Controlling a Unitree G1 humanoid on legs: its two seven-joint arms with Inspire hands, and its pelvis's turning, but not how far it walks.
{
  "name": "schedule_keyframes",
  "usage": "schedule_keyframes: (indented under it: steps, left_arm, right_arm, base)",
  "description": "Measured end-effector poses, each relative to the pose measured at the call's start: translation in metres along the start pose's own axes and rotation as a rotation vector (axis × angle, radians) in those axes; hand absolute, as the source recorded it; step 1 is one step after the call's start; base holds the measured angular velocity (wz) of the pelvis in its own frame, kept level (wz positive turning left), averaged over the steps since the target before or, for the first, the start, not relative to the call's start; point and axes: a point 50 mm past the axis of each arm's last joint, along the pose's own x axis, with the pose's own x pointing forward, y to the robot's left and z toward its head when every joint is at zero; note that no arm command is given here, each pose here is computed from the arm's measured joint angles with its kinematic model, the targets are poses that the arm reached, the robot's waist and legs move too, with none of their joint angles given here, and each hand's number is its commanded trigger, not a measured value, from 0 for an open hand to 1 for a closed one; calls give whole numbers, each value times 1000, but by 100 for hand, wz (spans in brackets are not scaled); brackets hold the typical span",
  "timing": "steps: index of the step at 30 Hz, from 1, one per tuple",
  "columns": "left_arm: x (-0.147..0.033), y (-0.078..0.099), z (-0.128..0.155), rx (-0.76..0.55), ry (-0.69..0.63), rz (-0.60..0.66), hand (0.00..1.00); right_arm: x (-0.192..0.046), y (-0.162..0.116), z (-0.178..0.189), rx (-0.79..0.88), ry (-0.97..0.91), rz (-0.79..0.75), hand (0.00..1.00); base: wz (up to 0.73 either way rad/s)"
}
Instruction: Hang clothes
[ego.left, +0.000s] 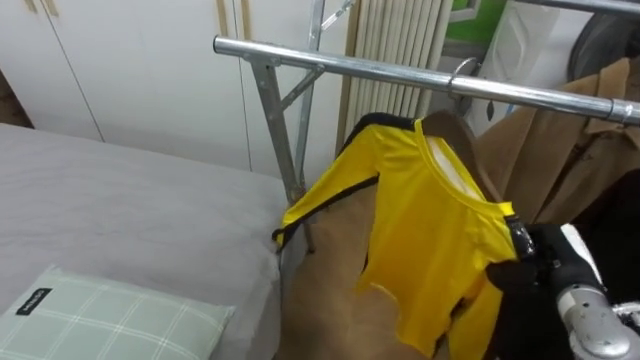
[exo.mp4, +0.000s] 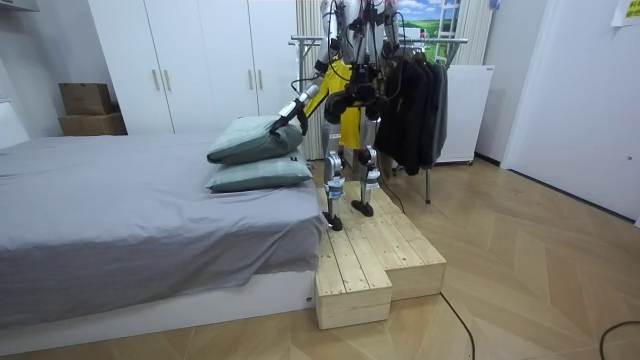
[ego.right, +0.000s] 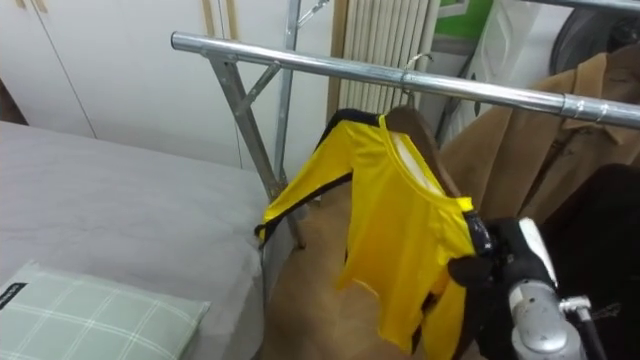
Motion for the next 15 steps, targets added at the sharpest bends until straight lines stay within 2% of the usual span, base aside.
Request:
schedule_keyframes:
  steps: [7, 15]
  left_arm:
    - [0, 0, 0, -1, 0, 0, 0]
    - [4, 6, 1, 8, -6, -8, 0]
  right_arm:
    - [0, 7, -8, 79, 36, 125, 0]
    - [-1, 14, -33, 270, 121, 273, 0]
  base:
    - [1]
    - [10]
